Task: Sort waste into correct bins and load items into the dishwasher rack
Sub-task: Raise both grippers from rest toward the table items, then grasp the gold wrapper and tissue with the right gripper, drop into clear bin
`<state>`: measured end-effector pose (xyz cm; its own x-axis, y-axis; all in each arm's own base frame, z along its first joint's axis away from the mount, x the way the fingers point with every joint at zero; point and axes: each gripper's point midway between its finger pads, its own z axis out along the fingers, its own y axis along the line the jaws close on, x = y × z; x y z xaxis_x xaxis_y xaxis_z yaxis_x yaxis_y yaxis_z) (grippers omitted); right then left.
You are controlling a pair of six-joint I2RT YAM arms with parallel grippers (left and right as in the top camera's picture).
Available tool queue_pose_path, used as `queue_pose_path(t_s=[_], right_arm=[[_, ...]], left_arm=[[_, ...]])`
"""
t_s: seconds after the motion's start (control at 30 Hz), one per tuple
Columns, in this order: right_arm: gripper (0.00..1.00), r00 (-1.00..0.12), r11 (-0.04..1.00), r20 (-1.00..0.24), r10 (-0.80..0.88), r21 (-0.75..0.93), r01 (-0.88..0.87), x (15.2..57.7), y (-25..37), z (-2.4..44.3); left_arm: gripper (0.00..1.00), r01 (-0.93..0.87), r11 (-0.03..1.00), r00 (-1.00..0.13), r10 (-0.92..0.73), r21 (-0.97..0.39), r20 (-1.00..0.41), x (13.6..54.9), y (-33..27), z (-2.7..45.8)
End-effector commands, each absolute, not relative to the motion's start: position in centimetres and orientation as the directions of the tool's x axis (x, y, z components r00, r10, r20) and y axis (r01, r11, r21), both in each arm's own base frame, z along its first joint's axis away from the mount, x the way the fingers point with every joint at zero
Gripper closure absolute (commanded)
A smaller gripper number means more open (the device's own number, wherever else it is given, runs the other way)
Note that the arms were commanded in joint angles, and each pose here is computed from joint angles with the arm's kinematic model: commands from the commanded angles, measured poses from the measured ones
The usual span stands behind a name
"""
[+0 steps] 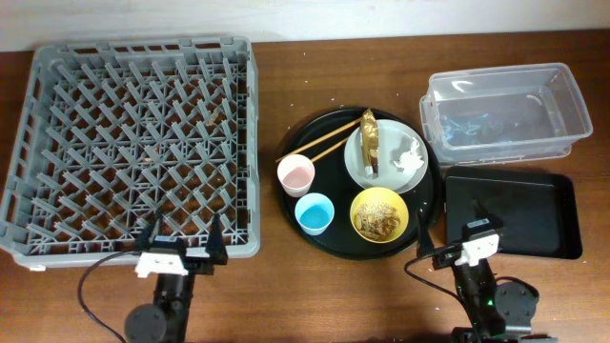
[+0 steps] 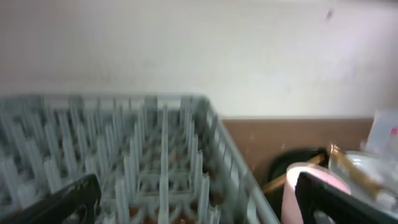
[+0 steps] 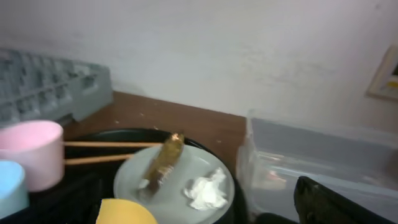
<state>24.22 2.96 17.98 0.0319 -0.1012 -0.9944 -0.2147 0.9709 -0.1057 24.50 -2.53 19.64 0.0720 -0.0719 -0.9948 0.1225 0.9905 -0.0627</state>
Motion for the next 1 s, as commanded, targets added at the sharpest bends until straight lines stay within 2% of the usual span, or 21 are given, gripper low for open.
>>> queue_pose_path(t_s=[0.0,0.07,0.13,0.23,0.3,0.37,0.43,0.5,0.53,0.6,0.73,0.8,0.9,0.97], right_arm=[[0.01,0.066,0.965,-0.995,0.081,0.062,-0.255,23.4,3.6,22.1],[0.02,0.053,0.964,-0.995,0.085,0.069,-0.255,23.0,3.7,25.2],[0.01,-0.031,0.963,-0.995,0.093,0.097,-0.252,23.2,3.7,27.4],[0.02,-0.250,0.956,-0.960,0.124,0.184,-0.229,25.0,3.7,30.1],[0.02,-0.421,0.951,-0.895,0.147,0.245,-0.188,26.7,3.6,30.5],[0.01,-0.565,0.947,-0.810,0.160,0.287,-0.144,28.7,3.4,30.6],[0.02,-0.619,0.928,-0.767,0.172,0.337,-0.161,31.0,4.0,31.8],[0.02,-0.671,0.885,-0.721,0.176,0.414,-0.213,32.3,5.5,31.5],[0.01,-0.703,0.856,-0.683,0.198,0.470,-0.215,33.7,6.2,30.5],[0.02,-0.789,0.899,-0.589,0.179,0.423,-0.112,35.5,5.9,25.6],[0.32,-0.903,0.984,-0.419,0.101,0.173,0.030,37.9,5.2,15.8],[0.39,-0.919,0.987,-0.363,0.155,0.098,0.128,39.7,4.2,11.5],[0.41,-0.949,0.988,-0.277,0.152,0.077,0.136,41.4,4.4,4.5],[0.48,-0.961,0.988,-0.235,0.146,0.077,0.131,41.7,4.7,1.5]], left_arm=[[0.01,0.138,0.990,0.139,-0.060,-0.041,-0.988,23.8,-2.7,23.1],[0.01,0.148,0.988,0.078,-0.056,-0.044,-0.995,23.5,-2.9,24.7],[0.01,0.146,0.988,0.016,-0.052,-0.049,-0.999,23.9,-2.9,27.0],[0.01,0.188,0.980,-0.140,-0.043,-0.069,-0.989,26.2,-4.0,31.1],[0.01,0.214,0.972,-0.268,-0.035,-0.095,-0.963,28.3,-4.7,32.6],[0.01,0.263,0.953,-0.439,-0.023,-0.153,-0.898,30.5,-6.2,32.7],[0.01,0.276,0.937,-0.588,-0.012,-0.215,-0.809,32.1,-7.2,31.6],[0.01,0.282,0.922,-0.672,-0.007,-0.265,-0.740,33.4,-8.0,30.2],[0.01,0.292,0.909,-0.710,-0.004,-0.299,-0.704,34.2,-8.6,29.0],[0.01,0.278,0.902,-0.765,0.000,-0.330,-0.644,34.7,-9.0,26.7],[0.01,0.259,0.904,-0.799,0.003,-0.341,-0.601,35.6,-9.0,24.8],[0.01,0.255,0.904,-0.805,0.003,-0.343,-0.593,35.7,-9.0,24.5],[0.01,0.255,0.904,-0.806,0.003,-0.343,-0.592,35.7,-9.0,24.5],[0.01,0.255,0.904,-0.805,0.003,-0.343,-0.593,35.7,-9.0,24.5]])
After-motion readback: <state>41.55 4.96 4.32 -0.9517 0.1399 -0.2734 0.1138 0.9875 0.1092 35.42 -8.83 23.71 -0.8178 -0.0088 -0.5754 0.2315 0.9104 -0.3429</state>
